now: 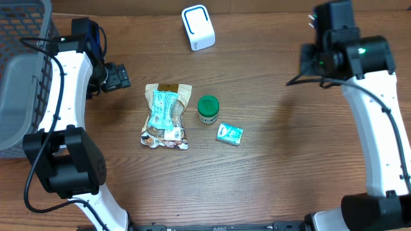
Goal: Scan the item barcode
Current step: 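Carry the yellow bottle right and set it down on the table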
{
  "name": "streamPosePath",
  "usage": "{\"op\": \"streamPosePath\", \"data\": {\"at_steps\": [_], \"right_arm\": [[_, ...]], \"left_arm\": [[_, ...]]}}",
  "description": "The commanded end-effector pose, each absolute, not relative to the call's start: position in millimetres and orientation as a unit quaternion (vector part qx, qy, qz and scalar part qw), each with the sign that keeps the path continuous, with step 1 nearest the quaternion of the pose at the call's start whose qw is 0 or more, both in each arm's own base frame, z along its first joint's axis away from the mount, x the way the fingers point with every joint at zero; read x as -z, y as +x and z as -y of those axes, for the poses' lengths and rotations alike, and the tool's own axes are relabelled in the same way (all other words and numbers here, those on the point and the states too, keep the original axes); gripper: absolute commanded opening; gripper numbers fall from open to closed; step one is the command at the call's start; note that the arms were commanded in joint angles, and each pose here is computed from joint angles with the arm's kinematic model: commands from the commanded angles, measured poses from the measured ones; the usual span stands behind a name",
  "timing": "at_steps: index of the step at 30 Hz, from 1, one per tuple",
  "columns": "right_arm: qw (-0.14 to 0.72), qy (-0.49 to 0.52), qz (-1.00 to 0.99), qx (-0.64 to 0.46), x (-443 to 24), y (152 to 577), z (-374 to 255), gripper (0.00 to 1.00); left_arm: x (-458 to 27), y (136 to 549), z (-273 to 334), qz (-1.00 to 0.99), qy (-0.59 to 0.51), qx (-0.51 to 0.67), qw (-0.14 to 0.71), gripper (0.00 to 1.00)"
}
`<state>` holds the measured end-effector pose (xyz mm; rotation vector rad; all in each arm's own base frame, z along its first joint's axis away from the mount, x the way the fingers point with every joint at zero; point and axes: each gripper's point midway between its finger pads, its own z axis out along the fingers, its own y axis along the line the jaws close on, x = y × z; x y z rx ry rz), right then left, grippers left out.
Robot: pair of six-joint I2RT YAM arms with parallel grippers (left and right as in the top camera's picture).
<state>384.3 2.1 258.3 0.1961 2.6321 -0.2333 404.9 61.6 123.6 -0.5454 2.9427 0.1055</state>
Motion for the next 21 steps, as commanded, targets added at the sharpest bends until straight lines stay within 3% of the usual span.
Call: {"op": "streamPosePath", "data": {"at_steps": [1,10,17,18,20,21], "right_arm": [[0.2,0.172,-0.962,0.069,-223.9,374.7,19.8,0.04],[0.141,0.214,-0.964,0.07,-138.2,357.2,49.6,0.04],[0.129,0.218,-0.965,0.073,-120.5,350.3,52.5,0.04],[0.129,0.217,-0.965,0.073,-120.5,350.3,52.3,0.06],[0.128,0.217,-0.965,0.073,-120.4,349.8,52.3,0.2],[0.127,0.217,-0.965,0.073,-120.3,349.5,52.2,0.2]], "left_arm": [[-132.1,408.9,-60.2,-0.98,-0.173,-0.037,0.087,0.99],[-132.2,409.4,-60.2,-0.98,-0.173,-0.037,0.088,1.0],[-132.2,409.4,-60.2,-0.98,-0.173,-0.037,0.088,1.0],[-132.2,409.4,-60.2,-0.98,-0.173,-0.037,0.088,0.99],[-132.2,409.4,-60.2,-0.98,-0.173,-0.037,0.088,1.0],[-132.2,409.5,-60.2,-0.98,-0.173,-0.037,0.088,0.99]]}}
